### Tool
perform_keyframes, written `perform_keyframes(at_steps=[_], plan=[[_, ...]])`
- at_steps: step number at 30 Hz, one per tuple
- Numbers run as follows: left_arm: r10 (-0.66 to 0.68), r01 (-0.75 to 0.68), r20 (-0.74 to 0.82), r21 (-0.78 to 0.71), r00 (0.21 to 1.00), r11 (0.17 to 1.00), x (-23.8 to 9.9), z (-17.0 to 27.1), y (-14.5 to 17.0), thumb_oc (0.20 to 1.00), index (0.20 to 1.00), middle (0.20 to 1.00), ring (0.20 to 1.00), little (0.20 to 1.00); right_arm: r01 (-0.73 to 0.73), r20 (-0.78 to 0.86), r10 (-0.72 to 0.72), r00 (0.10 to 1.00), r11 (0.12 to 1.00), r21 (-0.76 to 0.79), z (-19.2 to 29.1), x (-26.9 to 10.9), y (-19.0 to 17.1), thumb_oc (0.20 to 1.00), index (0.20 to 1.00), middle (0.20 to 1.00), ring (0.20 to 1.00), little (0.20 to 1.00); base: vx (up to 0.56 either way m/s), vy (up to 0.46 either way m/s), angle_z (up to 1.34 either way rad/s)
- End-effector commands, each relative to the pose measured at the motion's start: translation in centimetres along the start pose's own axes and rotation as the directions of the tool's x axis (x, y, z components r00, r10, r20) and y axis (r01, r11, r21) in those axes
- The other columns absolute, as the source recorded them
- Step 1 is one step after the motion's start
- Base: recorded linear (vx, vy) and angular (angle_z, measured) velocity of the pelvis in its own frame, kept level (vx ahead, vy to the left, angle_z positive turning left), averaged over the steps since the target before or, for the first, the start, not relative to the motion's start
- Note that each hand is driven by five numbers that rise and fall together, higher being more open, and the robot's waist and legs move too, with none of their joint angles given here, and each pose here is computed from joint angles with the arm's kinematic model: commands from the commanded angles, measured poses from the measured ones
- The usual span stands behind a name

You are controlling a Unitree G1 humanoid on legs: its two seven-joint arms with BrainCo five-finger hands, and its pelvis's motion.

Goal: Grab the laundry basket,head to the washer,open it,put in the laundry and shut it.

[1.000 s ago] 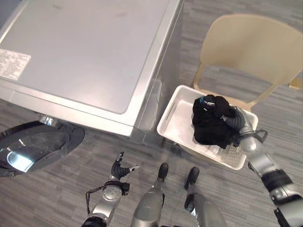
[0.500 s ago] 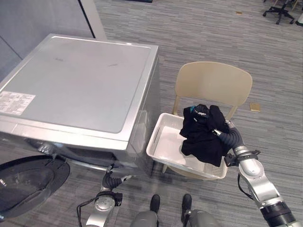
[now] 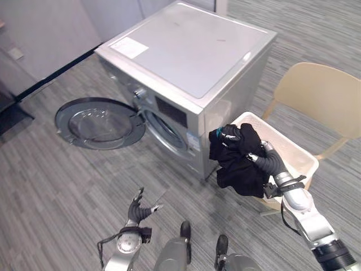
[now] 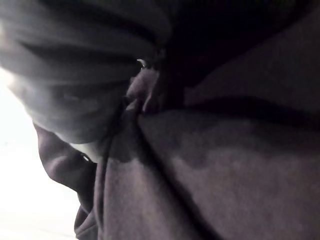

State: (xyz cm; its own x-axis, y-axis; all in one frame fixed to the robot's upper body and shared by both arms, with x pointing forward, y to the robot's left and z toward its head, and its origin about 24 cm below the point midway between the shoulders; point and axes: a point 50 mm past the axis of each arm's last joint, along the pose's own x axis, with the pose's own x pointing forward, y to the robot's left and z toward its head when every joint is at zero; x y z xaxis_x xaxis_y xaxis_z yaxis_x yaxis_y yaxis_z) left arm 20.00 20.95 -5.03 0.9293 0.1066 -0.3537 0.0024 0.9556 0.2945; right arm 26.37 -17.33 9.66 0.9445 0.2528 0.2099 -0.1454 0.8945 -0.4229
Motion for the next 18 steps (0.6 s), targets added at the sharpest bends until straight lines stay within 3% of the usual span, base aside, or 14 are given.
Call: perform_keyframes(at_steps=[1,3,5,6,10,13,18], plan=[[-0.076,0.05,0.219,0.124,0.973,0.991,0.8,4.3,0.2,1.0,1.0,1.0,1.0,1.0,-0.013,0.208,-0.001,0.978,0.998,0.068,3.7,1.0,-0.7,0.2,0.2,0.2,0.2,0.2,-0.06,0.065,0.28],[-0.183,0.114,0.317,0.225,0.931,0.968,0.7,6.8,-1.1,1.0,1.0,1.0,1.0,1.0,-0.077,0.21,0.051,0.976,0.991,0.114,3.8,1.2,0.2,0.2,0.2,0.2,0.2,0.2,0.0,0.109,0.59],[-0.183,0.114,0.317,0.225,0.931,0.968,0.7,6.8,-1.1,1.0,1.0,1.0,1.0,1.0,-0.076,0.211,0.051,0.976,0.991,0.114,3.8,1.2,0.2,0.2,0.2,0.2,0.2,0.2,0.02,0.068,0.75],[-0.247,0.125,0.418,0.298,0.874,0.946,0.8,9.5,-2.0,1.0,1.0,1.0,1.0,1.0,-0.158,0.218,0.119,0.969,0.973,0.17,4.0,2.0,1.8,0.2,0.2,0.2,0.2,0.2,0.04,0.075,0.36],[-0.276,0.099,0.485,0.36,0.829,0.928,1.1,11.6,-2.8,1.0,1.0,1.0,1.0,1.0,-0.213,0.201,0.163,0.966,0.943,0.257,3.6,2.8,3.3,0.2,0.2,0.2,0.2,0.2,0.02,0.063,0.12],[-0.341,-0.018,0.585,0.52,0.736,0.854,2.1,15.3,-4.5,1.0,1.0,1.0,1.0,1.0,-0.287,0.225,0.209,0.952,0.864,0.414,4.4,4.0,5.8,0.2,0.2,0.2,0.2,0.2,0.03,0.07,0.09],[-0.354,-0.032,0.626,0.519,0.695,0.854,2.6,17.2,-7.0,1.0,1.0,1.0,1.0,1.0,-0.392,0.302,0.264,0.916,0.752,0.529,6.5,4.8,8.9,0.2,0.2,0.2,0.2,0.2,0.01,0.033,-0.28]])
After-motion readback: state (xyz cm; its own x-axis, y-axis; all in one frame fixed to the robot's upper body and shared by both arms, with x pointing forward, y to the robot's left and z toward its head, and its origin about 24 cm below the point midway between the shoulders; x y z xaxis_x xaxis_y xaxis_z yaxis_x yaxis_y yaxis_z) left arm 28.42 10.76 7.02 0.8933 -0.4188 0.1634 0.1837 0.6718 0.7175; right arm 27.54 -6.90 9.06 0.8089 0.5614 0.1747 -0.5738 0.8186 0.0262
